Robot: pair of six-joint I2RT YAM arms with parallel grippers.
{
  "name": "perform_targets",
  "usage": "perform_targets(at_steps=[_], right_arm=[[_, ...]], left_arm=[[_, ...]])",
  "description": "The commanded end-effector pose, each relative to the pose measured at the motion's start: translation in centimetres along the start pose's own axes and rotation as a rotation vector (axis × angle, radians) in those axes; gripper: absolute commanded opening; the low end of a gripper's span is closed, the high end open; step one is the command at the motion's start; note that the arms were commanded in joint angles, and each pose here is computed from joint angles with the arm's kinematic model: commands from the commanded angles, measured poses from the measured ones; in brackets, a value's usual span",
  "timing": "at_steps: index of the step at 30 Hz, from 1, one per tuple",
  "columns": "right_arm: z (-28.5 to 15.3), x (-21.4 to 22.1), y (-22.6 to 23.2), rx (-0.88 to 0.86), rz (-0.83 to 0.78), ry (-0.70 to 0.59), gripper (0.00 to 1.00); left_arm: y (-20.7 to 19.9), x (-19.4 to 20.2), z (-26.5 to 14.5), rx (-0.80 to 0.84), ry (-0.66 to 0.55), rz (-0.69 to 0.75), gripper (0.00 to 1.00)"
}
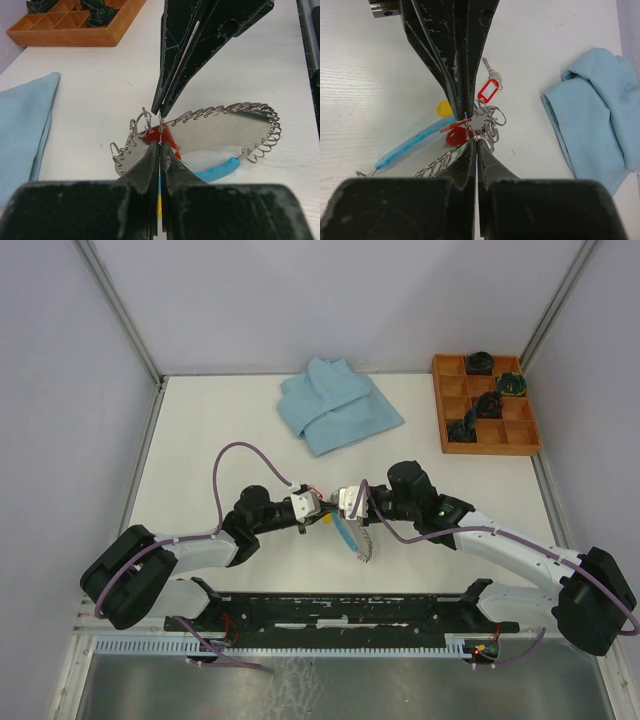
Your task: Put the keys on the keyring
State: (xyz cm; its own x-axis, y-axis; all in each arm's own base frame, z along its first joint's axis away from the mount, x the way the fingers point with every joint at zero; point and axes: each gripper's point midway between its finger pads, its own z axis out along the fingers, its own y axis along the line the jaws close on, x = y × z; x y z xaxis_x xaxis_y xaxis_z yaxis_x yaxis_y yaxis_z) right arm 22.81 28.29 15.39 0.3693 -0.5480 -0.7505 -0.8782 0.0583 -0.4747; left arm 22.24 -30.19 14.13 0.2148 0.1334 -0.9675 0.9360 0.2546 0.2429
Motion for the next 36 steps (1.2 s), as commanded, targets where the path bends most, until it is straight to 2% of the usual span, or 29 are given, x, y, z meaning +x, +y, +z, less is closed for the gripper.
perform_targets(at_steps=[1,36], right_arm=[[-0.2,-2.3,-1.6,0.055,-0.021,-0.073,0.01],[0.0,-2.4,-0.9,0.020,0.008,-0.086,0.01]], left_arm=[[0.3,-2.9,0.5,0.012,-0.087,0.028,0.03],[0.0,-4.2,0.6,0.031,-0.140,0.014,0.03]])
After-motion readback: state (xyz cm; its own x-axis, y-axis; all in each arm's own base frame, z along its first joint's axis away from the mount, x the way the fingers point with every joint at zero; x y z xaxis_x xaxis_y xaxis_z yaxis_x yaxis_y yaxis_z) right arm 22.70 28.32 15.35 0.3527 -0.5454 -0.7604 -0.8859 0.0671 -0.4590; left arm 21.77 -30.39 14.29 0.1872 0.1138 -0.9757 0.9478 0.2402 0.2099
